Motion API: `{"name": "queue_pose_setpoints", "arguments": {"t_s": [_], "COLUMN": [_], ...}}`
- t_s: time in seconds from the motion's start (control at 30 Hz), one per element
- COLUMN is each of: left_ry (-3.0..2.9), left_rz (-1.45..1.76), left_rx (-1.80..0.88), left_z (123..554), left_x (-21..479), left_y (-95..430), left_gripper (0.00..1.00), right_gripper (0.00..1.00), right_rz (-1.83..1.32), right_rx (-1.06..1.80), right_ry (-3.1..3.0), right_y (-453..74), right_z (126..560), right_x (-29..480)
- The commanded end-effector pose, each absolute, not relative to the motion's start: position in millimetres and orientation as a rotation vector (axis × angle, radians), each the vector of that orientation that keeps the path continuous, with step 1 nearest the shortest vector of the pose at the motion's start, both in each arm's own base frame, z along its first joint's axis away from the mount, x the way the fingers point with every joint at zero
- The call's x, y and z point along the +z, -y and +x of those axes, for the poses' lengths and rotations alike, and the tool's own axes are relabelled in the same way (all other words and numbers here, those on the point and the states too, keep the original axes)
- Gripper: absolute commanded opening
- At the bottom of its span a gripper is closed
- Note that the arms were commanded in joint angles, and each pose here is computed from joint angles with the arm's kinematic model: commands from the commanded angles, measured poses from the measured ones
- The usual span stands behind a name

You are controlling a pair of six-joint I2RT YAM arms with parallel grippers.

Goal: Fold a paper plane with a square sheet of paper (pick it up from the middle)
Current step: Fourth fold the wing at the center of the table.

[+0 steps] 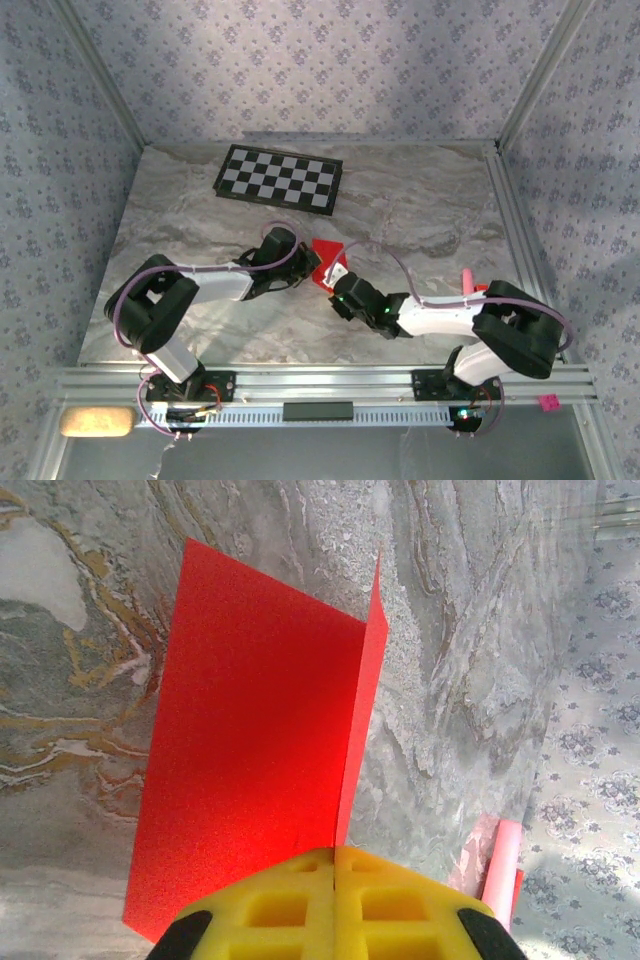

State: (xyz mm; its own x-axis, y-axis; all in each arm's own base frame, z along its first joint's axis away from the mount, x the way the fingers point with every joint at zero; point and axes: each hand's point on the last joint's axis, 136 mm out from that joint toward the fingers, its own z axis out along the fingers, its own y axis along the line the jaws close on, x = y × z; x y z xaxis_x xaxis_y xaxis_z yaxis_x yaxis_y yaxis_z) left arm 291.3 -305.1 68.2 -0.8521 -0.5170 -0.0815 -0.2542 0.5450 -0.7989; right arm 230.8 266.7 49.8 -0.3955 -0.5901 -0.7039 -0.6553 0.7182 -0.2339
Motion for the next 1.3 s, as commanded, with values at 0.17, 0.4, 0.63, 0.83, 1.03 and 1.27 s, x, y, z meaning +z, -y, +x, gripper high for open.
{"name": "queue_pose_setpoints", "arguments": {"t_s": [0.17,0.4,0.63,0.83,1.03,1.27], "left_ry": [-2.435,-2.434,-2.432,-2.43,-2.432,-2.437], "left_rz": [-0.663,-0.664,-0.657,-0.657,-0.664,-0.664], "left_rx": [-1.219,-1.216,-1.218,-1.213,-1.204,-1.203], "left_z": [296,296,296,296,297,296], "left_x": [83,84,86,87,86,85], "left_y": [304,304,304,302,301,301], "left_gripper": [0.07,0.07,0.07,0.07,0.07,0.07], "right_gripper": [0.31,0.28,0.29,0.26,0.24,0.19], "right_rz": [-0.928,-0.93,-0.929,-0.918,-0.892,-0.864], "right_rx": [0.033,0.022,0.019,0.029,0.057,0.092], "right_ry": [-2.092,-2.12,-2.144,-2.141,-2.143,-2.149], "right_y": [-272,-271,-272,-273,-272,-272], "right_z": [241,240,240,240,241,243], "right_x": [53,46,37,38,43,47]}}
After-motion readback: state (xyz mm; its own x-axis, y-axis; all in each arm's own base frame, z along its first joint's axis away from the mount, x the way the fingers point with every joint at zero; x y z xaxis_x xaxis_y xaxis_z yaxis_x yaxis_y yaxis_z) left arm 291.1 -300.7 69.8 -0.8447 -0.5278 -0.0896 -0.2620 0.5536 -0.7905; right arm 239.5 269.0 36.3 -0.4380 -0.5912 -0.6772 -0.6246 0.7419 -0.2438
